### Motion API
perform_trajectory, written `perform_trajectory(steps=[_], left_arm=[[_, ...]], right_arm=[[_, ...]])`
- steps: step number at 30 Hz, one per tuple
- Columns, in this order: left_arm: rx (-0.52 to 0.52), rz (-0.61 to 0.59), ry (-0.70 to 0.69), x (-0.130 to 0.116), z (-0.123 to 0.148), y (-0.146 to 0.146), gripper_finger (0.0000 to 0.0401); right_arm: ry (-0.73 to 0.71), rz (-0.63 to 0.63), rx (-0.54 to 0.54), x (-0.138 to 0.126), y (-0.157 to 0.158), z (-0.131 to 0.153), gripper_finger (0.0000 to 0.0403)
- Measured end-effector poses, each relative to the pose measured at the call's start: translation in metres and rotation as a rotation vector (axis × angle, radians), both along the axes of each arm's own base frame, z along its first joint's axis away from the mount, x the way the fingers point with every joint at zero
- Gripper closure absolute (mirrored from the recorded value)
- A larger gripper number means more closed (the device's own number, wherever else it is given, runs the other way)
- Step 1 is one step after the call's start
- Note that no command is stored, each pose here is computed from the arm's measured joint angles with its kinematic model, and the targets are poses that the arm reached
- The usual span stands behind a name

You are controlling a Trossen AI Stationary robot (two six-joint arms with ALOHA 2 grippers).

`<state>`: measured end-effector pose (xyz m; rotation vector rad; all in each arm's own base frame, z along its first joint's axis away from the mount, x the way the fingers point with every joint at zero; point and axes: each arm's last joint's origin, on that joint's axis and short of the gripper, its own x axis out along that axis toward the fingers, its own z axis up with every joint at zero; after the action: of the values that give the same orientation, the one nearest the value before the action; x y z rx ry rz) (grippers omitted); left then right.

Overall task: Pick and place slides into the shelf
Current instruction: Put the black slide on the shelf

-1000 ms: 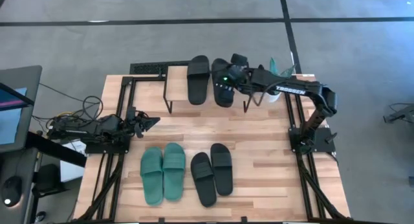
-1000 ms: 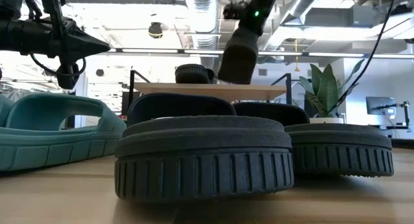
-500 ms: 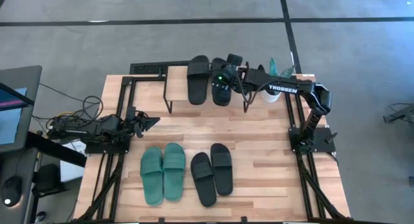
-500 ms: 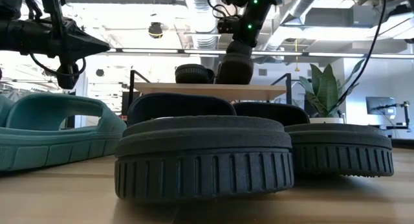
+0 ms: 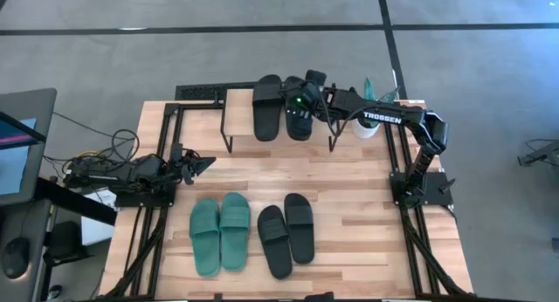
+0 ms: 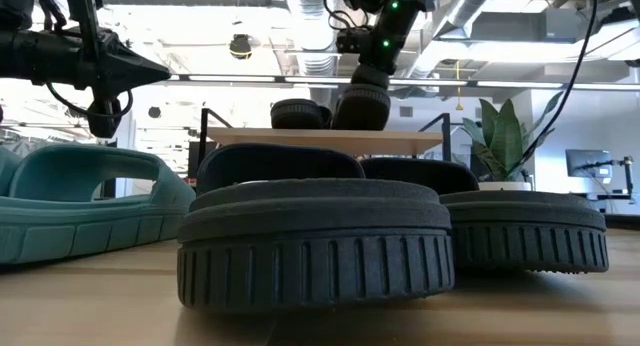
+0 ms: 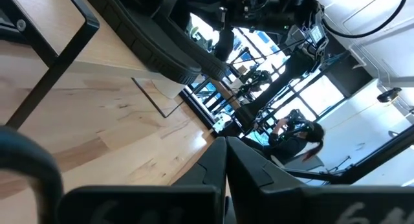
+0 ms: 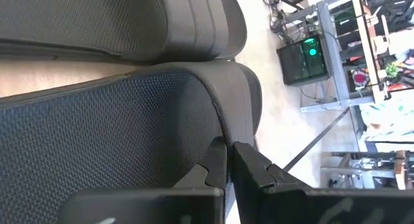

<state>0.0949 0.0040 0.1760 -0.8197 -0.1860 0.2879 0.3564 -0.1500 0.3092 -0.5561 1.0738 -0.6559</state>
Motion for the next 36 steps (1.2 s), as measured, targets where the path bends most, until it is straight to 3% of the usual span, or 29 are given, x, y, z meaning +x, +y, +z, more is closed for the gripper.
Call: perform_trajectory(steps=[36], left_arm=[[0.004,0.023,0.007,-0.0002,-0.0004,0.0006,0.0401]], right_arm=[[-0.049,0.021,0.056,0.0046,-0.0049,-0.0055,0.0401]])
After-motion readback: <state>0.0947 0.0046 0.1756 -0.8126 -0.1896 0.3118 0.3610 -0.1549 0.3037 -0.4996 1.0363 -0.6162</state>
